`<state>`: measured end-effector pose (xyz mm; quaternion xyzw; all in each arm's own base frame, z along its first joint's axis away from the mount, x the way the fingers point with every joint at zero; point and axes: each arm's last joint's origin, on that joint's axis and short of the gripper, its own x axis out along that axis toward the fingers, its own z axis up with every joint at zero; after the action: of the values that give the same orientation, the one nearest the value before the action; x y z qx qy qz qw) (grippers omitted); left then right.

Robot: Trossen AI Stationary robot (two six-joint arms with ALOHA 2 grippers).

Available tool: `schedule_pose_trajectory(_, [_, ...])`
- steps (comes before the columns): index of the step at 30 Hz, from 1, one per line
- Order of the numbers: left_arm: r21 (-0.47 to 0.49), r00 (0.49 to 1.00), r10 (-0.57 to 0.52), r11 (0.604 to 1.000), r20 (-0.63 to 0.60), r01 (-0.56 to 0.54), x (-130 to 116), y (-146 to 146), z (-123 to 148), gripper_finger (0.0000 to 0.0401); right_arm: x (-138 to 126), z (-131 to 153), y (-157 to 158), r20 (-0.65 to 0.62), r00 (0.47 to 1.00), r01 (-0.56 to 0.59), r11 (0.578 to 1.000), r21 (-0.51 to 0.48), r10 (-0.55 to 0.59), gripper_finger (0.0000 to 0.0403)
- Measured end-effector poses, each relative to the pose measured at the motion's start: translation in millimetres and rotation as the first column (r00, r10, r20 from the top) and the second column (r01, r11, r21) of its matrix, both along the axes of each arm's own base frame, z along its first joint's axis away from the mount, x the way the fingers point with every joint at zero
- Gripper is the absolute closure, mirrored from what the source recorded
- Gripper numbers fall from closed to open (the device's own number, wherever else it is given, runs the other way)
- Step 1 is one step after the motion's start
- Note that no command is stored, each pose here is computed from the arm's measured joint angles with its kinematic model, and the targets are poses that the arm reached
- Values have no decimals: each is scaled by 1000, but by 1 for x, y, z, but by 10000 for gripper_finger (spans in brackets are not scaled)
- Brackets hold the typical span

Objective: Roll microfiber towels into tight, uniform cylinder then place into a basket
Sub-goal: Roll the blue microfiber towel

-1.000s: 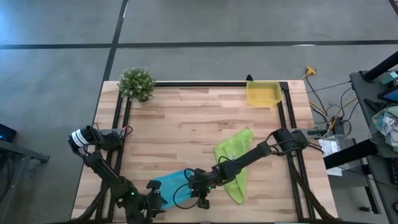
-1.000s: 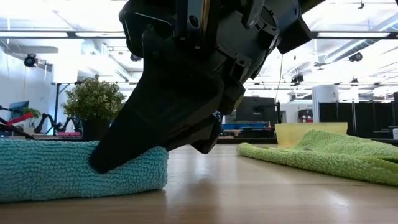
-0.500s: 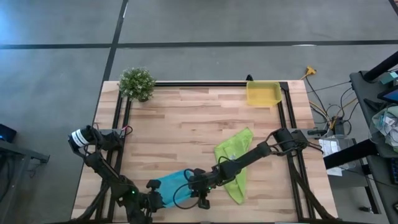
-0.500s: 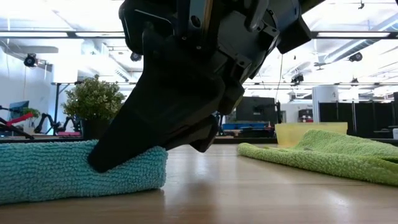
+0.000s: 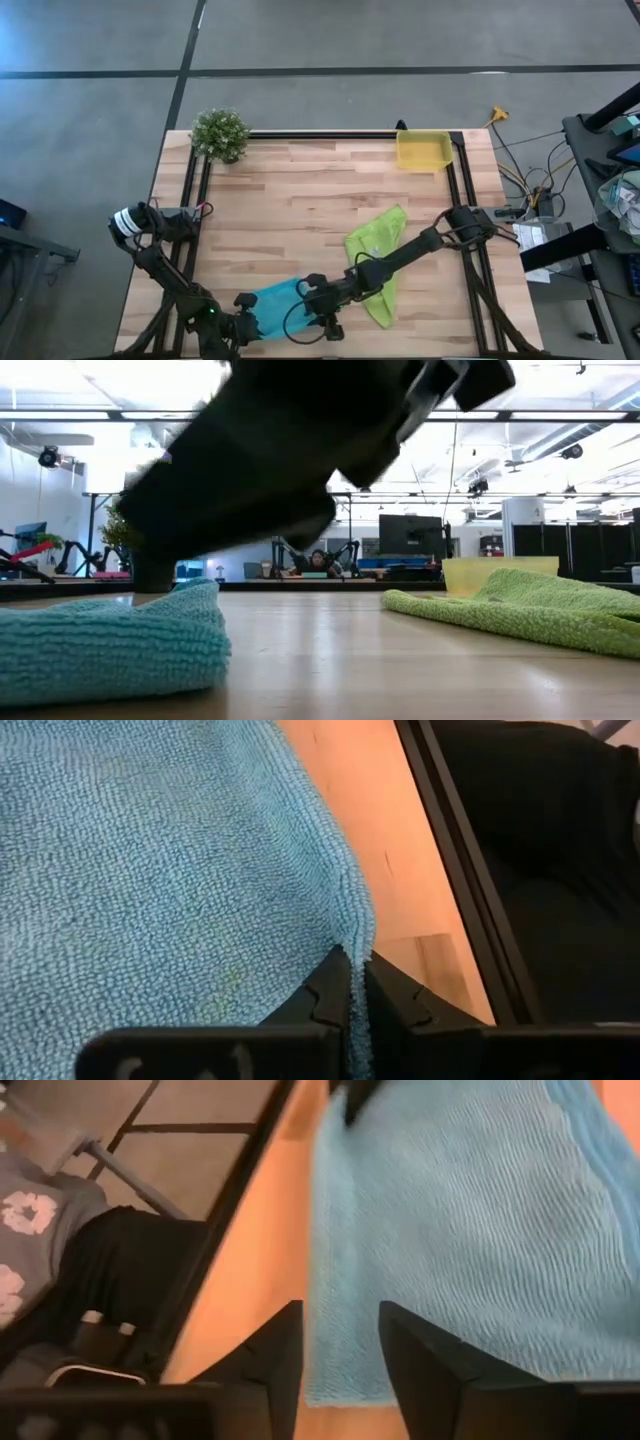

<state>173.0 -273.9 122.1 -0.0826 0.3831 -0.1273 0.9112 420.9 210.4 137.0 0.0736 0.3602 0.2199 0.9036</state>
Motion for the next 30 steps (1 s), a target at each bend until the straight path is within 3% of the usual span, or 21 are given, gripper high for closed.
schedule_pose_trajectory(5, [-17, 1000, 5, 1000, 13, -5, 0, 1, -1, 401, -2, 16, 21, 132, 990, -29, 990, -140, 47, 239])
schedule_pose_trajectory(9, [-58, 999, 22, 998, 49, -19, 2, 1, 0, 401, -10, 26, 48, 254, 959, -28, 938, -345, 123, 233])
schedule_pose_trajectory(13, [-134, 995, 37, 991, 98, -24, 3, 0, 2, 401, -23, 18, 70, 302, 931, 11, 809, -588, 207, 232])
schedule_pose_trajectory(17, [-242, 982, 89, 969, 163, -48, 2, 4, 2, 401, -31, 5, 79, 272, 916, 9, 664, -748, 294, 233])
schedule_pose_trajectory(20, [-289, 974, 157, 952, 163, -105, -1, 11, -4, 401, -34, -5, 80, 221, 921, -27, 619, -785, 321, 239])
schedule_pose_trajectory(27, [-366, 963, 249, 910, 107, -195, -8, 23, -14, 401, -31, -10, 68, 166, 958, -33, 668, -743, 232, 256])
schedule_pose_trajectory(30, [-404, 954, 273, 892, 123, -203, -8, 24, -13, 401, -27, -13, 61, 124, 955, -110, 708, -697, 270, 261])
